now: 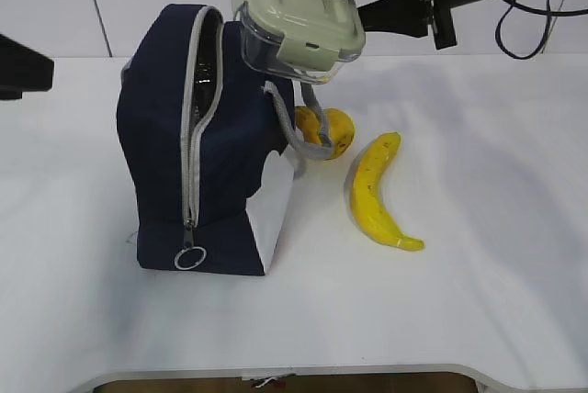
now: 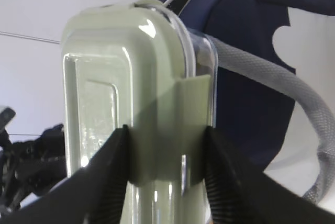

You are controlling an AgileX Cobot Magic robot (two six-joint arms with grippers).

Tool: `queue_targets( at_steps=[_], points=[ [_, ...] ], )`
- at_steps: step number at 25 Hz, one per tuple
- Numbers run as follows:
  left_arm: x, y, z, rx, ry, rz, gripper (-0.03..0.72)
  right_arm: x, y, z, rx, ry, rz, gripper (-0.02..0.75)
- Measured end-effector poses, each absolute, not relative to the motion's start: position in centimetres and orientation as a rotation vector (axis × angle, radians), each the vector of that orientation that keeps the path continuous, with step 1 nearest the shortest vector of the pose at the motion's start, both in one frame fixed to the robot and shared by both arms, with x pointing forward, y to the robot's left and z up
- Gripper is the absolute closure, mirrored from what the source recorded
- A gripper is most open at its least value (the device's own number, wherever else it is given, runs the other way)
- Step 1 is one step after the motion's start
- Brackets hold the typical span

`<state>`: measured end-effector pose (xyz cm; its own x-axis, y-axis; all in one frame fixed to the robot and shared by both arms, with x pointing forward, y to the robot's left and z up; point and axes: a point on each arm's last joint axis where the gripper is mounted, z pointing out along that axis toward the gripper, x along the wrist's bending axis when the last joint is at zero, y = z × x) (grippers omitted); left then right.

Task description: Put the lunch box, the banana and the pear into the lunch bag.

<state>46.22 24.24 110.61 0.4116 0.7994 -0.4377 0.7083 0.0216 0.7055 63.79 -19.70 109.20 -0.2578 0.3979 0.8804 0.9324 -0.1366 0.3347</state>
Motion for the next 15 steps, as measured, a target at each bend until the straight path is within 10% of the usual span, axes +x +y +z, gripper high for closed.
queue_targets(
  at_steps=[15],
  points=[
    [53.5,20.9,110.1,1.853,1.236,-0.106,0.317,63.6,-19.1,109.3,-1.473,-1.635,-1.393,0.398]
  ],
)
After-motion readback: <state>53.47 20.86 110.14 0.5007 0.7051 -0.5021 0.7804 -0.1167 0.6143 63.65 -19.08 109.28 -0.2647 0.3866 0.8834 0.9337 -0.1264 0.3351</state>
